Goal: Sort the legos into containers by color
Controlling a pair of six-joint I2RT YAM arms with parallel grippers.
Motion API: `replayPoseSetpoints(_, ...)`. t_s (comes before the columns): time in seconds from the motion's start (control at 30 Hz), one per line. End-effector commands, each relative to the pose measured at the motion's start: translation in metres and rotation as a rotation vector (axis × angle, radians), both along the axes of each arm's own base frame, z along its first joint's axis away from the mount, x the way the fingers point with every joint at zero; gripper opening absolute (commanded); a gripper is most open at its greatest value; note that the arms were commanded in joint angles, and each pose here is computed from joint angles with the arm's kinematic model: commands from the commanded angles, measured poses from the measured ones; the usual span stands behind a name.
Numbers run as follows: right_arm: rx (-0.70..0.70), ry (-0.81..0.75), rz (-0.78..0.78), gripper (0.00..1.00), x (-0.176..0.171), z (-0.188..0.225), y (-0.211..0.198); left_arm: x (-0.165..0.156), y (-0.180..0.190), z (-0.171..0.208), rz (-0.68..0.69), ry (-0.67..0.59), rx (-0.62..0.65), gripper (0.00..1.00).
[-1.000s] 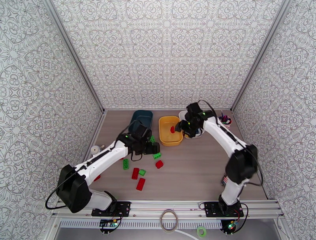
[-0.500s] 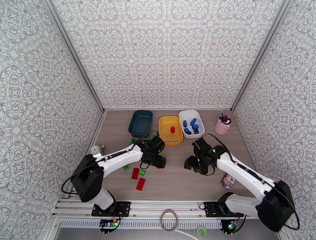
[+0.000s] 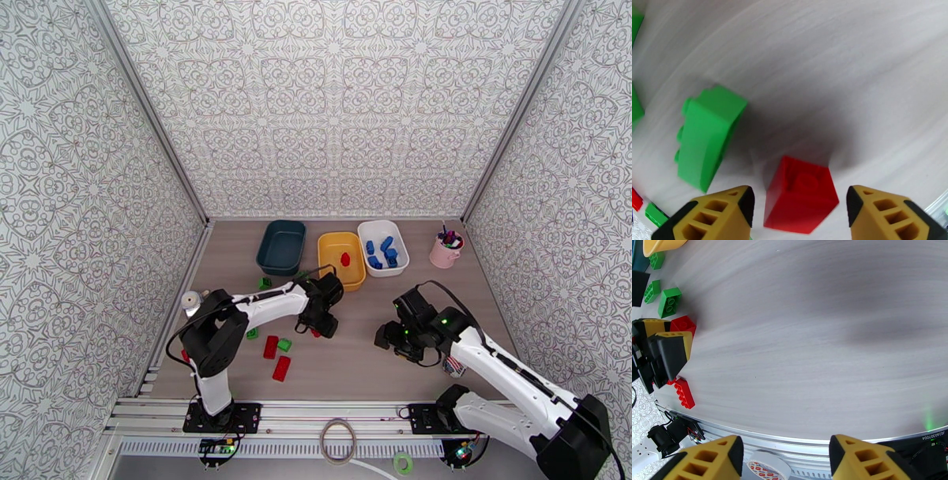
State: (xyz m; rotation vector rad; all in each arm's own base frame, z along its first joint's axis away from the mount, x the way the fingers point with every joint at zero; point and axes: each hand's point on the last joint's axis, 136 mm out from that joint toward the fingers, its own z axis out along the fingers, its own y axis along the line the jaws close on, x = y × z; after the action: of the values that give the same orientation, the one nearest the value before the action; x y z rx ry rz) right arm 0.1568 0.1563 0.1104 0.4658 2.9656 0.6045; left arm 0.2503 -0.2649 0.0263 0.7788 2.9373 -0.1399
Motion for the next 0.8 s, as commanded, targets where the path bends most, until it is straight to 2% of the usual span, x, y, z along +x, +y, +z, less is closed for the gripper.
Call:
replayPoseSetpoints(0.0,-0.025,0.014,-0.013,0.62,-0.003,-0.004,-0.004,0.000,-0.003,0.000,-0.029,0.000,0.019,0.61)
replayPoseSetpoints(0.53,-0.001,0.021,0.026,0.60,0.016,-0.012,0.017,-0.014,-0.016,0.009,0.013,0.002,-0.006,0.33)
replayPoseSetpoints(0.6,0.012,0.019,0.027,0.60,0.019,-0.013,0.021,-0.012,-0.017,0.017,0.037,-0.006,-0.033,0.32)
replayPoseSetpoints(0.77,0.083,-0.003,0.042,0.60,0.032,-0.009,0.040,0.001,-0.024,0.048,0.138,-0.010,-0.194,0.31)
